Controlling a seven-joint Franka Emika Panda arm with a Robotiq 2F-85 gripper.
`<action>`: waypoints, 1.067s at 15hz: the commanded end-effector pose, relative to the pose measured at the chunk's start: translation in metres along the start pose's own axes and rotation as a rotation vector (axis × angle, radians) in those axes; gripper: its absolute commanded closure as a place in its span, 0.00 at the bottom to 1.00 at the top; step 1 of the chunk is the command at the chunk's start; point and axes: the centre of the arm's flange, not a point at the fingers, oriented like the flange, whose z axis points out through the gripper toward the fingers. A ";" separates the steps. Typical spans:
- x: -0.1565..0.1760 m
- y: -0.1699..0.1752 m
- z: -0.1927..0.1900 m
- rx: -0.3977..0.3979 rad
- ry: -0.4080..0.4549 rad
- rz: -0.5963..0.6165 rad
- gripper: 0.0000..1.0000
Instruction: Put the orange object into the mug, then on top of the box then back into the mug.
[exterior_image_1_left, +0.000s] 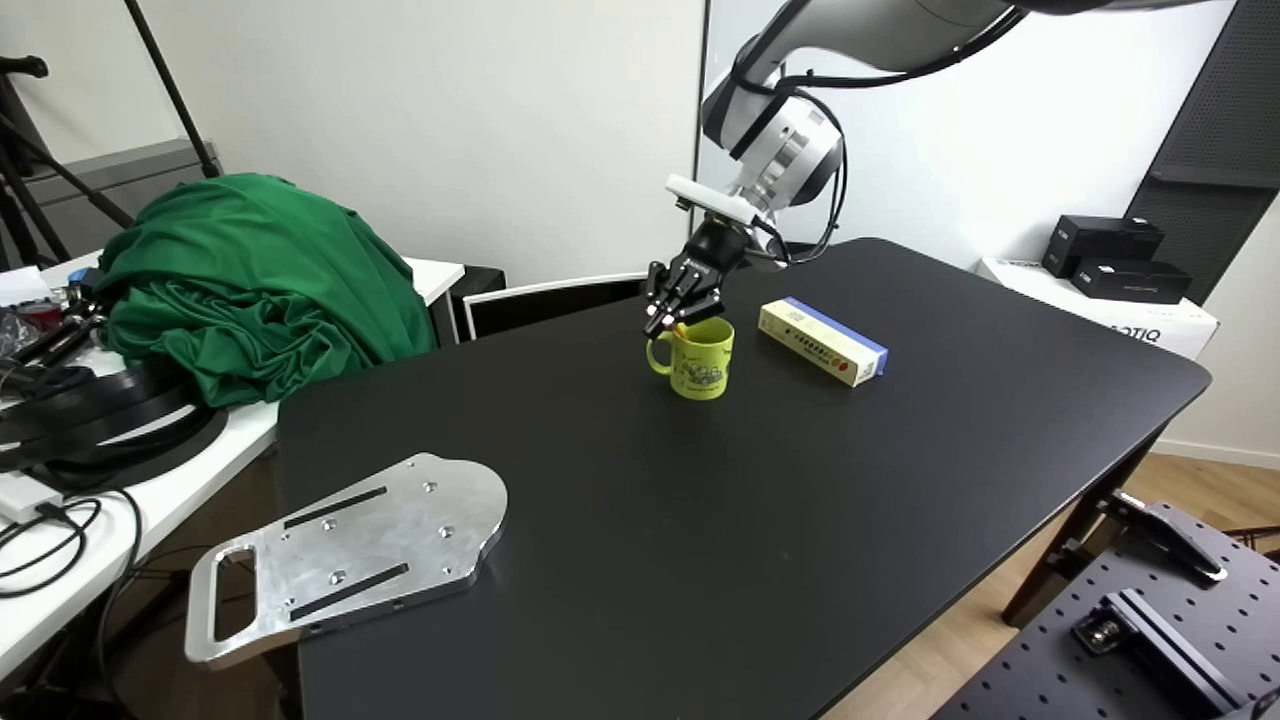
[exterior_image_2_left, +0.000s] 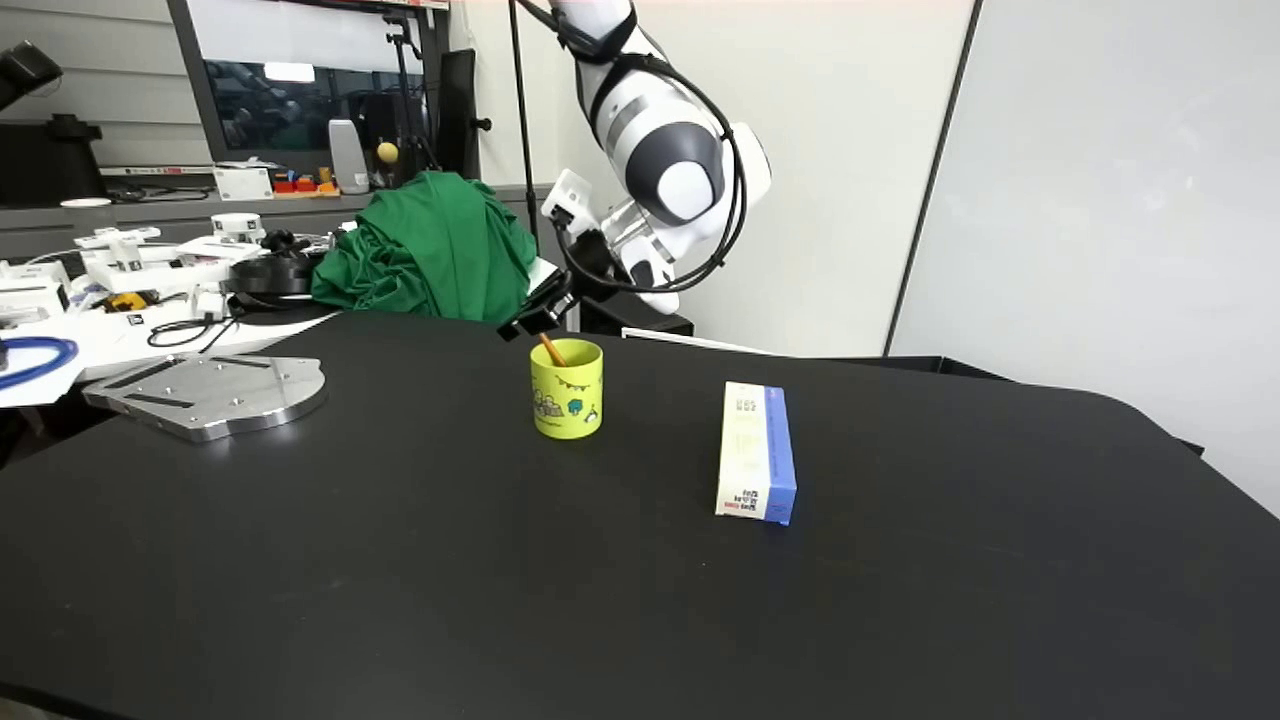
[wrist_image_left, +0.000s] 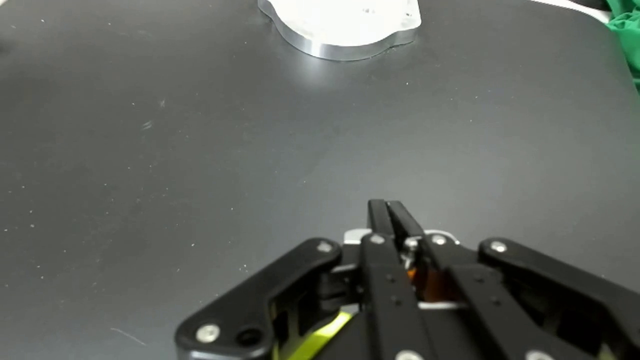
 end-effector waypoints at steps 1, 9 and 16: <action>-0.015 -0.001 -0.017 0.004 0.009 0.009 0.99; -0.019 0.001 -0.033 -0.024 0.006 -0.002 0.37; -0.005 0.009 -0.045 -0.012 0.023 0.016 0.62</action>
